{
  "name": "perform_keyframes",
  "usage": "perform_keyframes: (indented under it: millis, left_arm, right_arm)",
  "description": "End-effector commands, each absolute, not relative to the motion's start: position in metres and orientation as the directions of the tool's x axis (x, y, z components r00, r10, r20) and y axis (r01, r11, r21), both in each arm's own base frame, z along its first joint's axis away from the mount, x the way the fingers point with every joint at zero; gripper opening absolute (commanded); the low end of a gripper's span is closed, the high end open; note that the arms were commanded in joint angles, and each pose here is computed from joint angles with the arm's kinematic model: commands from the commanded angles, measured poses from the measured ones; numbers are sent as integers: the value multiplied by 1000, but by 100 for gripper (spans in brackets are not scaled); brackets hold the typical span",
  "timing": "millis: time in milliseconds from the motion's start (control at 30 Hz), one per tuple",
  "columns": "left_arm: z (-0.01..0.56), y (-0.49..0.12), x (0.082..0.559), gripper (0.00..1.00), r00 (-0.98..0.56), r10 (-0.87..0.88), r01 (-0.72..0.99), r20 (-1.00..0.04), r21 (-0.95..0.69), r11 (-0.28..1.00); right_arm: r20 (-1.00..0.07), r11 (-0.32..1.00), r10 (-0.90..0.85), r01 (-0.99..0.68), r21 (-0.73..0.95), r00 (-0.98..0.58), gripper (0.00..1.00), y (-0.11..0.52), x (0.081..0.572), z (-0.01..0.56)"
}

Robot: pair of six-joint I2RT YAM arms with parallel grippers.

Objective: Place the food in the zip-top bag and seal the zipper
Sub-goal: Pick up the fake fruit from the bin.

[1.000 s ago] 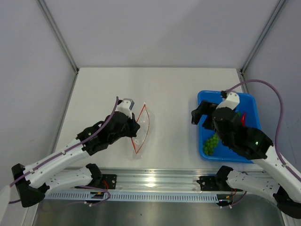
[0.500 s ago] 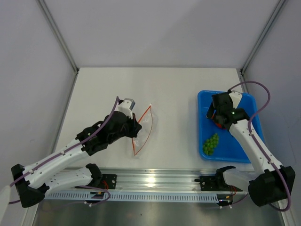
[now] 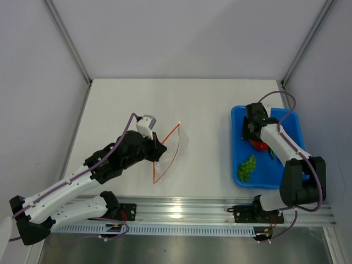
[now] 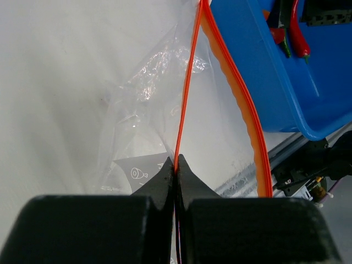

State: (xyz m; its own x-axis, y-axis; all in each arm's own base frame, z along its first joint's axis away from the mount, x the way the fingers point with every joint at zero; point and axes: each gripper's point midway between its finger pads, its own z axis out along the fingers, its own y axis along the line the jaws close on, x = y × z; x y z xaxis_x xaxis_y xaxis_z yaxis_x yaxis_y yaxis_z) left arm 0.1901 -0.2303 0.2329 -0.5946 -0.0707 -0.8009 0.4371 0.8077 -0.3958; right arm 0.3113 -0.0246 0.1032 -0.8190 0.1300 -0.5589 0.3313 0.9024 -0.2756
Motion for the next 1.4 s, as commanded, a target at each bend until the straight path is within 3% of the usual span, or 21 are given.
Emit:
perform_keyframes:
  millis: [0,367,767,1133,1200,1267,1367]
  left_arm:
    - [243,-233,187,1,-574,-87,470,-814,-415,779]
    - [237,-231,187,1,-575,-89,465,-813,-414,782]
    - [230,-232,187,1,-589,-77,457,-804,-411,789]
    - [230,-236,190,1,-597,-68,456,-799,-407,792]
    - [229,-237,190,1,-603,-62,455,-795,-408,792]
    - [230,-237,190,1,-604,-62,454,-795,-407,793]
    - [230,-236,190,0,-604,-63,449,-795,-404,797]
  right_arm:
    - [-569,925,60,260,-278,-820,99,-27,328,103]
    - [-480,966,-35,95,-242,-876,99,-12,344,75]
    - [-404,931,-37,115,-345,-914,99,-36,343,36]
    - [-460,943,-33,125,-309,-887,93,-30,356,33]
    - [-447,947,-49,101,-306,-893,88,-29,357,30]
    - [-430,957,-52,78,-280,-901,76,-23,356,25]
    - [-446,970,-47,66,-233,-894,51,-15,355,25]
